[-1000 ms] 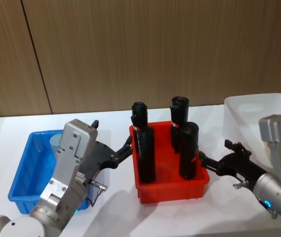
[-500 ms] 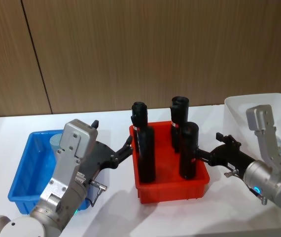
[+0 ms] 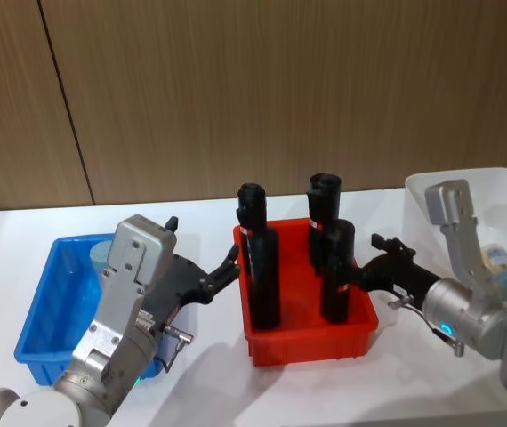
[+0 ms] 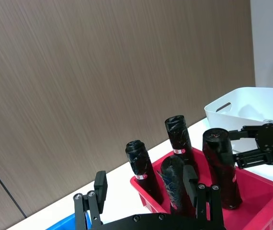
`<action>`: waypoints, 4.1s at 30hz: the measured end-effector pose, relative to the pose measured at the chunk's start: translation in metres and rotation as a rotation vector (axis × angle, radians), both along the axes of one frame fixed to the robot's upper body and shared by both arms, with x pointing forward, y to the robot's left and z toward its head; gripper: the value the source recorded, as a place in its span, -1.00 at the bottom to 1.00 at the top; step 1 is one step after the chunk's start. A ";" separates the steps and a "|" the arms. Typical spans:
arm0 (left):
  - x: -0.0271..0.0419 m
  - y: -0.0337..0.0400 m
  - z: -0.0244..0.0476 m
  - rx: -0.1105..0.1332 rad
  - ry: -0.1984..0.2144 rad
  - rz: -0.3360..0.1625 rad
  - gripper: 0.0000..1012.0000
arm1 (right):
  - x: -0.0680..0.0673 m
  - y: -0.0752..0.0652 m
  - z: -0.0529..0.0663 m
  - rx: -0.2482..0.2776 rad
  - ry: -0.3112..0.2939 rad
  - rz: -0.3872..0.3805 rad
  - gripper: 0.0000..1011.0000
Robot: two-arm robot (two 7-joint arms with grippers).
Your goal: Pick the cotton swabs from the blue box and place them into the white box.
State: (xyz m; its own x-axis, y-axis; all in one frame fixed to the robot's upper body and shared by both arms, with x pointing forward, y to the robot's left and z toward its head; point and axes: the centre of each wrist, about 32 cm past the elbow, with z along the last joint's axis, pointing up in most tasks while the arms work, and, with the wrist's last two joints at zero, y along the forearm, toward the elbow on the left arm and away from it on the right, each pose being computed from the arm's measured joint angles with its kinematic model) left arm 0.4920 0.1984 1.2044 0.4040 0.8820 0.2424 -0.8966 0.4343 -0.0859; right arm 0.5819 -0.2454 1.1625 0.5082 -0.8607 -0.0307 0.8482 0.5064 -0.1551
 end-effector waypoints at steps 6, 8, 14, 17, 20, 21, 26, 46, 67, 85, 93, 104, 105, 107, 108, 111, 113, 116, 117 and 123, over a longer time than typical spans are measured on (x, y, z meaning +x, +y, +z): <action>0.0000 0.0000 0.0000 0.000 0.000 0.000 0.98 | 0.006 0.005 0.000 0.004 0.007 0.025 0.98; 0.0000 0.0000 0.0000 0.000 0.000 0.000 0.98 | 0.008 0.006 0.000 0.004 0.008 0.037 0.98; 0.0000 0.0000 0.0000 0.000 0.000 0.000 0.98 | 0.014 0.011 -0.002 0.004 0.016 0.064 0.79; 0.0000 0.0000 0.0000 0.000 0.000 0.000 0.98 | 0.017 0.012 -0.002 0.005 0.019 0.074 0.63; 0.0000 0.0000 0.0000 0.000 0.000 0.000 0.98 | 0.018 0.013 -0.003 0.006 0.020 0.082 0.50; 0.0000 0.0000 0.0000 0.000 0.000 0.000 0.98 | 0.019 0.013 -0.003 0.006 0.020 0.084 0.41; 0.0000 0.0000 0.0000 0.000 0.000 0.000 0.98 | 0.020 0.013 -0.002 0.007 0.018 0.091 0.12; 0.0000 0.0000 0.0000 0.000 0.000 0.000 0.98 | 0.006 0.003 0.035 0.051 -0.089 0.060 -0.10; 0.0000 0.0000 0.0000 0.000 0.000 0.000 0.98 | -0.023 -0.023 0.093 0.060 -0.242 -0.117 -0.10; 0.0000 0.0000 0.0000 0.000 0.000 0.000 0.98 | -0.030 -0.049 0.101 -0.005 -0.249 -0.313 -0.10; 0.0000 0.0000 0.0000 0.000 0.000 0.000 0.98 | -0.024 -0.060 0.094 -0.023 -0.210 -0.377 -0.10; 0.0000 0.0000 0.0000 0.000 0.000 0.000 0.98 | -0.014 -0.070 0.082 -0.032 -0.154 -0.423 -0.10; 0.0000 0.0000 0.0000 0.000 0.000 0.000 0.98 | -0.014 -0.071 0.081 -0.032 -0.151 -0.424 -0.10; 0.0000 0.0000 0.0000 0.000 0.000 0.000 0.98 | -0.013 -0.072 0.079 -0.032 -0.144 -0.428 -0.10; 0.0000 0.0000 0.0000 0.000 0.000 0.000 0.98 | -0.012 -0.073 0.078 -0.032 -0.138 -0.431 -0.10; 0.0000 0.0000 0.0000 0.000 0.000 0.000 0.98 | -0.011 -0.074 0.076 -0.032 -0.131 -0.436 -0.05; 0.0000 0.0000 0.0000 0.000 0.000 0.000 0.98 | -0.010 -0.076 0.075 -0.030 -0.124 -0.439 0.07; 0.0000 0.0000 0.0000 0.000 0.000 0.000 0.98 | -0.009 -0.077 0.073 -0.029 -0.118 -0.442 0.28; 0.0000 0.0000 0.0000 0.000 0.000 0.000 0.98 | -0.009 -0.077 0.072 -0.029 -0.116 -0.442 0.32; 0.0000 0.0000 0.0000 0.000 0.000 0.000 0.98 | -0.009 -0.079 0.069 -0.027 -0.111 -0.442 0.72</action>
